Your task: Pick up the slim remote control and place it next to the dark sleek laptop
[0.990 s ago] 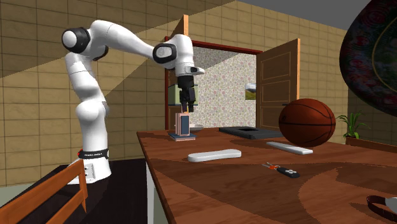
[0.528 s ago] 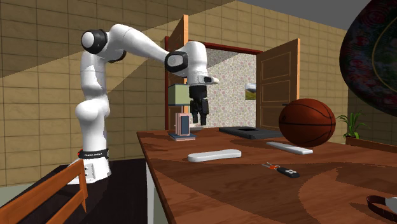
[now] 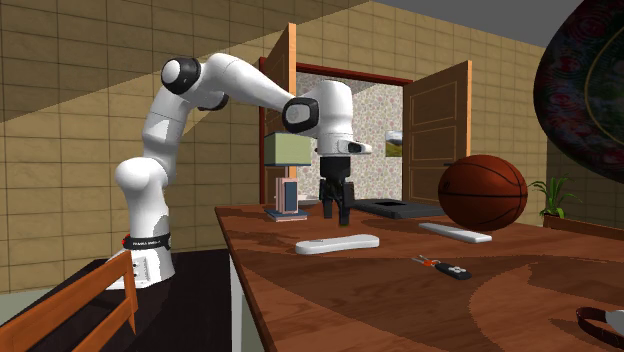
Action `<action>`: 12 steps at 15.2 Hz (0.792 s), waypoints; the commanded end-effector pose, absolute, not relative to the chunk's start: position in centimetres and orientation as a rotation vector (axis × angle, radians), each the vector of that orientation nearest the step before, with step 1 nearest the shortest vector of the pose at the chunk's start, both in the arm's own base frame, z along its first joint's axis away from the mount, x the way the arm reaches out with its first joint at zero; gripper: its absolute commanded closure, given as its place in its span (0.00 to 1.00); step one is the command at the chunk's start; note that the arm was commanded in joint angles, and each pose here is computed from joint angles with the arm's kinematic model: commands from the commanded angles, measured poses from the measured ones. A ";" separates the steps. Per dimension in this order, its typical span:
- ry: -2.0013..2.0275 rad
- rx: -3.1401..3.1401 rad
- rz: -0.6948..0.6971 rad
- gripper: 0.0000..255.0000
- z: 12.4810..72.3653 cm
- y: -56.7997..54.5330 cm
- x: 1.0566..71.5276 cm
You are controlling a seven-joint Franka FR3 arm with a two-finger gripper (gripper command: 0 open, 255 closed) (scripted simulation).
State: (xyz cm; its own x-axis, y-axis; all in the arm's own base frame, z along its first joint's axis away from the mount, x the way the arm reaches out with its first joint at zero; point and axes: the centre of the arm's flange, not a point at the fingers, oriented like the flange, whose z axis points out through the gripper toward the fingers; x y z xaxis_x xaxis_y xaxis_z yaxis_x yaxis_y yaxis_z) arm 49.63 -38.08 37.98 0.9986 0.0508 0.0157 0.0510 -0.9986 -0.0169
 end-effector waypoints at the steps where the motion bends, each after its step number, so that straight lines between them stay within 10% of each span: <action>1: -0.077 -3.121 -0.016 0.00 37.0 -39.6 50.1; 12: -0.077 -3.121 -0.016 0.00 33.0 -39.5 50.2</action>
